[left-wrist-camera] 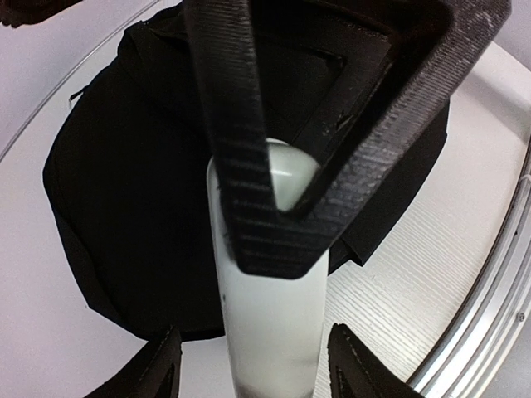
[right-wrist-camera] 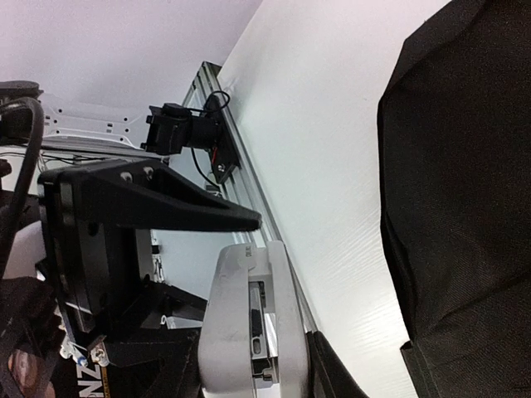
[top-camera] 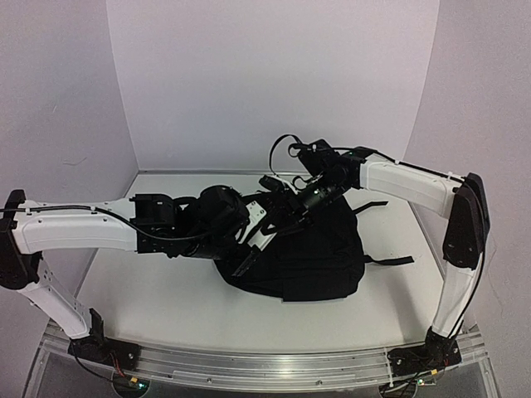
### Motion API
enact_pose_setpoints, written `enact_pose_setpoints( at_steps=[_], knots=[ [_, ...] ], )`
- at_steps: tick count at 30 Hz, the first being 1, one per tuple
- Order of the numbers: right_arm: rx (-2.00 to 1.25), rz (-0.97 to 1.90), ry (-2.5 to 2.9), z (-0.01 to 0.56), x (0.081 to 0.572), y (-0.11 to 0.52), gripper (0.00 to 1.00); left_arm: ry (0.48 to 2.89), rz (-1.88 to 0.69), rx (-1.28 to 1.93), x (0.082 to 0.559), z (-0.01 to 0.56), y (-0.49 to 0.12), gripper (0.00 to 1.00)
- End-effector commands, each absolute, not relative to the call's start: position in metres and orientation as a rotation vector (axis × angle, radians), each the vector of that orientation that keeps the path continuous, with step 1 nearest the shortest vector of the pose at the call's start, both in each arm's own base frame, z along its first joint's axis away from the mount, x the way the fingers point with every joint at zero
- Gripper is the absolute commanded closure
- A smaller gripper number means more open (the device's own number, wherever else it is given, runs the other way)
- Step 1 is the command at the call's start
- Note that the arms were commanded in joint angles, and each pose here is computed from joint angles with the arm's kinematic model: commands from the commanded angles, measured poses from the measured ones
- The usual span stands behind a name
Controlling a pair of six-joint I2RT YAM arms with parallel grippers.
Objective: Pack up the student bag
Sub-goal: Pick up the stationery from the center of the board.
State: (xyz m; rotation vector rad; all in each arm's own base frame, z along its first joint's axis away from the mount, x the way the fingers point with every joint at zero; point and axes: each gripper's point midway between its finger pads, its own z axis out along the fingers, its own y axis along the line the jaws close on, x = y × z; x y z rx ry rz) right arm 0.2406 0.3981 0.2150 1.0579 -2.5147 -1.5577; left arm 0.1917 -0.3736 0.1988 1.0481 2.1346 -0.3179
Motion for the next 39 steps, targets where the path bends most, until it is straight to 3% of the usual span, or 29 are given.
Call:
enact_pose_setpoints(
  at_steps=[1, 12, 19, 22, 25, 28, 30, 33, 39],
  knots=[
    [1.066, -1.689, -2.415, 0.237, 0.233, 0.405, 0.87, 2.052, -0.326, 1.051, 0.199, 0.219, -0.386, 0.43],
    [1.034, -1.741, -2.360, 0.240, 0.227, 0.407, 0.87, 2.019, -0.371, 1.048, 0.205, 0.219, -0.396, 0.57],
    [1.029, -1.763, -2.341, 0.244, 0.226, 0.408, 0.87, 2.057, -0.392, 1.035, 0.213, 0.211, -0.393, 0.58],
    [1.029, -1.760, -2.348, 0.243, 0.226, 0.407, 0.85, 2.058, -0.415, 1.026, 0.214, 0.213, -0.392, 0.68],
    [1.032, -1.751, -2.380, 0.243, 0.231, 0.408, 0.70, 2.064, -0.450, 1.009, 0.214, 0.216, -0.390, 0.80],
    [1.051, -1.746, -2.466, 0.249, 0.246, 0.407, 0.44, 2.075, -0.515, 0.965, 0.215, 0.220, -0.386, 0.89],
    [1.032, -1.743, -2.570, 0.255, 0.270, 0.400, 0.34, 2.095, -0.576, 0.914, 0.220, 0.222, -0.382, 0.94],
    [0.951, -1.681, -2.831, 0.263, 0.320, 0.375, 0.33, 2.101, -0.694, 0.823, 0.228, 0.232, -0.373, 0.98],
    [0.889, -1.185, -3.408, 0.254, 0.374, 0.322, 0.36, 2.107, -0.824, 0.708, 0.242, 0.240, -0.367, 1.00]
  ],
)
